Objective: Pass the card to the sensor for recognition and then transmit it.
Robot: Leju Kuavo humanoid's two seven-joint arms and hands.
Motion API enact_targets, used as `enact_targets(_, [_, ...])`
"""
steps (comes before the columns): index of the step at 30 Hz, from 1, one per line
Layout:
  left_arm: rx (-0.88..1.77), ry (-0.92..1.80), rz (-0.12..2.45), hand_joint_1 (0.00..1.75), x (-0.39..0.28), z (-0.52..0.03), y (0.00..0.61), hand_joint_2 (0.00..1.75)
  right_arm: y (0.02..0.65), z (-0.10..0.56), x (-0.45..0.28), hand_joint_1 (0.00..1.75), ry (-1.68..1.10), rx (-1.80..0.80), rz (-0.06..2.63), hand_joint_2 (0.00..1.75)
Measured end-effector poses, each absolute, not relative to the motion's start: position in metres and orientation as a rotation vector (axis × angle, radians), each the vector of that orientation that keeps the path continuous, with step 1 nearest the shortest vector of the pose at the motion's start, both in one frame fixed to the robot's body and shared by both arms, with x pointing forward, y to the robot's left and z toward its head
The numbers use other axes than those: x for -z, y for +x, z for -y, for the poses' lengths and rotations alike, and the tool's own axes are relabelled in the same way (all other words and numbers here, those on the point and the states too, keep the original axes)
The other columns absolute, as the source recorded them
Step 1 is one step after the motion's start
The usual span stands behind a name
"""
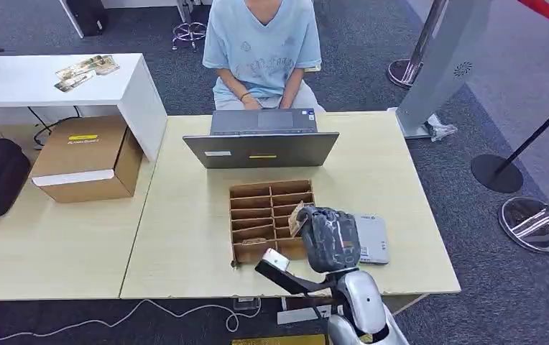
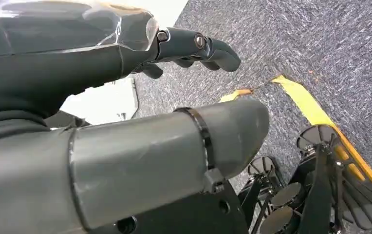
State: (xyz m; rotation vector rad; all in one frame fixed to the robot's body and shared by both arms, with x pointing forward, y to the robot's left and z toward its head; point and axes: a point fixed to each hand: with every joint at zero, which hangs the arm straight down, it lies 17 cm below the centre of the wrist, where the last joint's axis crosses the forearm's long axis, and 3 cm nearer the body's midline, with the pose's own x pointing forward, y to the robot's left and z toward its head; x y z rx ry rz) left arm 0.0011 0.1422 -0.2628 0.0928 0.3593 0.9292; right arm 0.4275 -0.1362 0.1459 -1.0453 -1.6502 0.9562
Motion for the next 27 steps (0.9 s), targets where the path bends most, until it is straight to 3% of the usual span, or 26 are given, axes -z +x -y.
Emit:
enact_targets(9, [-0.942,0.081,-0.346,0.0,0.263,-0.141,0.005,0.0,0.427,0.135,-0.157,1.75,-1.014,-0.905,1.71,1.75])
enact_targets(27, [-0.95,0.11,-0.359,0.0,0.262,-0.143,0.004,0.0,0.465,0.134,-0.263,1.75,-0.844,-0.651,2.024,1.75])
